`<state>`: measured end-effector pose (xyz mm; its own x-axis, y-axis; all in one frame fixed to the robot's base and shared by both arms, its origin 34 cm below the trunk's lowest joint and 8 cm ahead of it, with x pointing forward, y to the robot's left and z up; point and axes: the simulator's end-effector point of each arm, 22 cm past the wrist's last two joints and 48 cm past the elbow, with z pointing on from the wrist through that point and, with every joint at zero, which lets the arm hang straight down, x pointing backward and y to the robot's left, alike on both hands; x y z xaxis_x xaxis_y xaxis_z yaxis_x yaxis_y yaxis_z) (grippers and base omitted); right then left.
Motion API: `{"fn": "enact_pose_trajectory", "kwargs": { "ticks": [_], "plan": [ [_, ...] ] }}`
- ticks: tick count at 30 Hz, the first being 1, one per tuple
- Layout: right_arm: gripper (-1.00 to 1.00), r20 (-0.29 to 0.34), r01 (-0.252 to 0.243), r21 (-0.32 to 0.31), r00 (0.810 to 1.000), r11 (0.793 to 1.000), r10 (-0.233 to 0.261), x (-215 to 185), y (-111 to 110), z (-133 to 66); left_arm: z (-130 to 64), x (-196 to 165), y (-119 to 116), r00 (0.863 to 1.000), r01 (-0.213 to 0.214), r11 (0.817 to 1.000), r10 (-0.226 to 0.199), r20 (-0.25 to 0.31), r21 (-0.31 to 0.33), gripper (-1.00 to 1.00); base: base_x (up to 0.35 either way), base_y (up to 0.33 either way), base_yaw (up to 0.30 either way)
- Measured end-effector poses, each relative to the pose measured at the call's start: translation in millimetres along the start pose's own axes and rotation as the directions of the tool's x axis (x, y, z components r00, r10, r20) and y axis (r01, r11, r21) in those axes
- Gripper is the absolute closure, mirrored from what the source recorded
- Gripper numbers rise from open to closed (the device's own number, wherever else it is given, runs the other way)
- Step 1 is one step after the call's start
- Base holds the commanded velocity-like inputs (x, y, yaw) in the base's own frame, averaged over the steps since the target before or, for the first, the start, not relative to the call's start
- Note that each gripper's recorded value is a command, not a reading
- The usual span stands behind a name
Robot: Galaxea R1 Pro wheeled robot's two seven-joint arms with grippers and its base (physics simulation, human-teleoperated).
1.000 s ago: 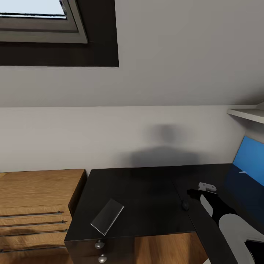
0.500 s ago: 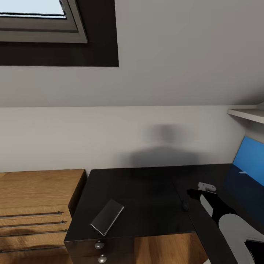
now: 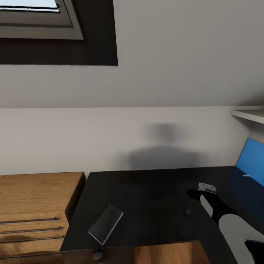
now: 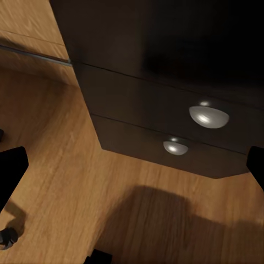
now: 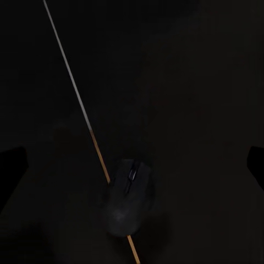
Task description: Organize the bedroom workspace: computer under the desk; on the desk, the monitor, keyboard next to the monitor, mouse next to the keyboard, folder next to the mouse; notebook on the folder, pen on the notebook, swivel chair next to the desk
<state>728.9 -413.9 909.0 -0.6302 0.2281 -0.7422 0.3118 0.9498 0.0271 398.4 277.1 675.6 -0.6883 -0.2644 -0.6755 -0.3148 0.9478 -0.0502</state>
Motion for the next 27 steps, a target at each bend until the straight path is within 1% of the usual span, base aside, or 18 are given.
{"fn": "enact_pose_trajectory", "kwargs": {
  "ticks": [7,12,14,18,27],
  "plan": [
    [-1.00,-0.001,0.002,0.000,1.000,1.000,-0.002,1,0,0.1,0.1,-1,0,1.000,-0.001,1.000,0.001,0.002,0.000,-1.00,0.000,0.000,0.000],
    [-1.00,-0.003,0.003,0.001,1.000,1.000,-0.003,1,0,0.2,0.6,-1,5,1.000,-0.004,1.000,0.004,0.003,-0.008,-1.00,0.000,0.000,0.000],
    [-1.00,-0.004,0.005,0.002,1.000,1.000,-0.005,1,0,0.2,-0.4,3,7,1.000,-0.007,1.000,0.007,-0.007,-0.012,-1.00,0.000,0.000,0.000],
    [-1.00,-0.007,0.005,0.004,1.000,1.000,-0.005,2,-1,0.2,-4.2,15,12,1.000,-0.014,1.000,0.013,-0.028,-0.020,-1.00,0.000,0.000,0.000],
    [-1.00,-0.010,0.005,0.006,1.000,1.000,-0.005,3,-1,0.0,-20.1,36,25,1.000,-0.025,0.999,0.025,-0.001,-0.044,-1.00,0.000,0.000,0.000]
  ]
}}
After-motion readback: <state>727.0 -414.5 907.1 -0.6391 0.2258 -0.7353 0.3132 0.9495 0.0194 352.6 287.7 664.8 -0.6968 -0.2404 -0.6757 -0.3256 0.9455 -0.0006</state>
